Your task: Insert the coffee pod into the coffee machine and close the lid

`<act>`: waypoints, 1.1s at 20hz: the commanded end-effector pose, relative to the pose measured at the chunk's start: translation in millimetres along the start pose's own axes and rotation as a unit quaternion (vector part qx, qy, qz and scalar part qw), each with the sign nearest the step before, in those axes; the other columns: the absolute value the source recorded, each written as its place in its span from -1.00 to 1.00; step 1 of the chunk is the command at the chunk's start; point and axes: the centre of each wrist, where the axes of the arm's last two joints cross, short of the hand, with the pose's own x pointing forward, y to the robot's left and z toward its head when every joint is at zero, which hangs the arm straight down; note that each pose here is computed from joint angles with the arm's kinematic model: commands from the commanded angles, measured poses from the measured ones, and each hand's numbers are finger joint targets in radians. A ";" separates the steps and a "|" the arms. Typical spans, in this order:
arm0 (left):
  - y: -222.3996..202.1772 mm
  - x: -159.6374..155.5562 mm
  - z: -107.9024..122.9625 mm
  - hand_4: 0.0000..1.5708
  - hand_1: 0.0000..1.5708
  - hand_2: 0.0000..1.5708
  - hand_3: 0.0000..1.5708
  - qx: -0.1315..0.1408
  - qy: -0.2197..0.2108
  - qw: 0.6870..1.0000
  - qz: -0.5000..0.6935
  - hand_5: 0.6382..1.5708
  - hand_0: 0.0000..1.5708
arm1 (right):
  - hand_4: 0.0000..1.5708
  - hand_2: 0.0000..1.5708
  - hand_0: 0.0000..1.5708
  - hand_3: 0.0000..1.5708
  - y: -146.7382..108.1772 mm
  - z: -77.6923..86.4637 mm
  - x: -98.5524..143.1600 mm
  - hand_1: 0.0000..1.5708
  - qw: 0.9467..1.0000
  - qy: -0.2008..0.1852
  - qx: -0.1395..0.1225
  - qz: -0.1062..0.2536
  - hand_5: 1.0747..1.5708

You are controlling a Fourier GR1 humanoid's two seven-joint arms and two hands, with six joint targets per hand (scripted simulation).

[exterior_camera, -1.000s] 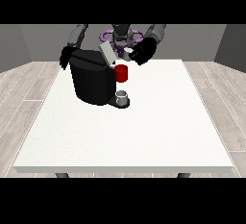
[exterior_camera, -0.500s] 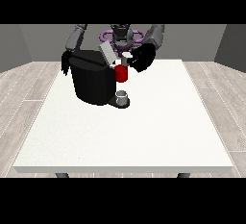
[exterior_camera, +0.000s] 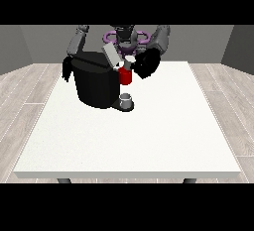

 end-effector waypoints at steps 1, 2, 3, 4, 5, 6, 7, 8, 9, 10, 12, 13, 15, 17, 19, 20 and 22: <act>7.5 9.3 -1.5 -0.11 0.89 0.93 0.83 -0.002 -0.017 1.000 -0.012 1.00 0.89 | -0.76 -1.00 -1.00 -1.00 -26.1 -11.5 8.6 -1.00 1.000 -0.006 -0.019 0.001 1.00; -8.9 -15.3 2.8 -0.11 0.94 0.95 0.84 0.002 -0.006 1.000 -0.008 1.00 0.94 | -0.76 -1.00 -1.00 -1.00 -16.9 -20.1 19.9 -1.00 1.000 -0.009 -0.016 -0.005 1.00; 1.1 -10.3 2.0 -0.10 0.89 0.90 0.78 0.012 0.002 0.999 -0.029 1.00 0.89 | -0.73 -1.00 -1.00 -1.00 17.8 -7.9 0.2 -1.00 1.000 -0.006 -0.002 0.000 1.00; 2.2 -23.5 4.7 -0.11 0.84 0.88 0.69 0.026 0.018 0.999 -0.023 1.00 0.84 | -0.71 -1.00 -1.00 -1.00 16.2 -11.3 11.4 -1.00 1.000 -0.001 0.011 0.004 1.00; 18.4 7.4 -2.1 -0.15 0.81 0.86 0.72 0.021 -0.002 1.000 -0.011 1.00 0.81 | -0.67 -1.00 -1.00 -1.00 1.2 -18.2 8.6 -1.00 1.000 -0.013 -0.001 0.009 1.00; 21.3 20.2 -5.6 -0.18 0.85 0.87 0.73 0.023 -0.011 1.000 -0.004 1.00 0.85 | -0.67 -1.00 -1.00 -1.00 7.3 -31.0 17.7 -1.00 1.000 -0.019 -0.001 -0.001 1.00; -4.2 13.0 -6.1 -0.19 0.89 0.88 0.74 0.014 0.002 1.000 -0.006 1.00 0.89 | -0.65 -1.00 -1.00 -1.00 4.8 -13.4 -0.5 -1.00 1.000 0.004 -0.011 0.012 1.00; 17.6 23.1 -6.1 -0.23 0.82 0.86 0.73 0.037 -0.012 0.999 -0.018 1.00 0.82 | -0.68 -1.00 -1.00 -1.00 1.9 -33.2 18.1 -1.00 1.000 -0.018 -0.007 0.011 1.00; 4.8 11.2 -3.4 -0.23 0.77 0.84 0.75 0.021 0.002 1.000 -0.012 1.00 0.77 | -0.67 -1.00 -1.00 -1.00 -14.6 -4.5 -6.0 -1.00 1.000 0.010 -0.013 -0.005 1.00; -7.5 8.8 -4.6 -0.25 0.77 0.83 0.76 0.011 -0.008 1.000 -0.016 1.00 0.77 | -0.67 -1.00 -1.00 -1.00 5.5 -12.8 -3.8 -1.00 1.000 0.003 -0.011 0.005 1.00; 10.4 25.1 -7.8 -0.22 0.82 0.84 0.78 0.036 0.000 0.999 -0.037 1.00 0.82 | -0.69 -1.00 -1.00 -1.00 6.8 -23.4 4.4 -1.00 1.000 -0.001 0.009 0.008 1.00; 9.4 20.6 -7.3 -0.20 0.79 0.83 0.78 0.029 -0.008 0.999 -0.011 1.00 0.79 | -0.64 -1.00 -1.00 -1.00 13.4 -28.3 7.3 -1.00 1.000 -0.013 0.000 0.000 1.00; -0.1 15.0 -5.9 -0.29 0.75 0.76 0.60 0.029 -0.021 0.999 -0.009 1.00 0.75 | -0.63 -1.00 -1.00 -1.00 3.9 -27.0 7.0 -1.00 1.000 -0.008 -0.004 -0.004 1.00; -23.2 -5.3 -0.6 -1.00 -1.00 -0.55 -0.55 -0.003 -0.023 0.999 0.041 1.00 -1.00 | -0.59 -1.00 -1.00 -1.00 -25.1 -5.0 -6.4 -1.00 0.999 0.035 -0.024 -0.019 1.00; -28.4 -20.2 5.2 -1.00 -1.00 -1.00 -1.00 -0.028 -0.052 0.995 0.081 1.00 -1.00 | -0.56 -1.00 -1.00 -1.00 -22.9 9.6 -20.0 -1.00 0.998 0.033 -0.050 -0.020 1.00; -61.3 -21.9 7.1 -1.00 -1.00 -1.00 -1.00 -0.031 -0.062 0.995 0.078 1.00 -1.00 | -0.56 -1.00 -1.00 -1.00 -25.3 7.6 -20.2 -1.00 0.998 0.042 -0.048 -0.015 1.00; -88.7 -39.7 17.8 -1.00 -1.00 -1.00 -1.00 -0.051 -0.068 0.989 0.123 1.00 -1.00 | -0.72 -1.00 -1.00 -1.00 -41.3 34.5 -36.0 -1.00 0.995 0.051 -0.079 -0.017 1.00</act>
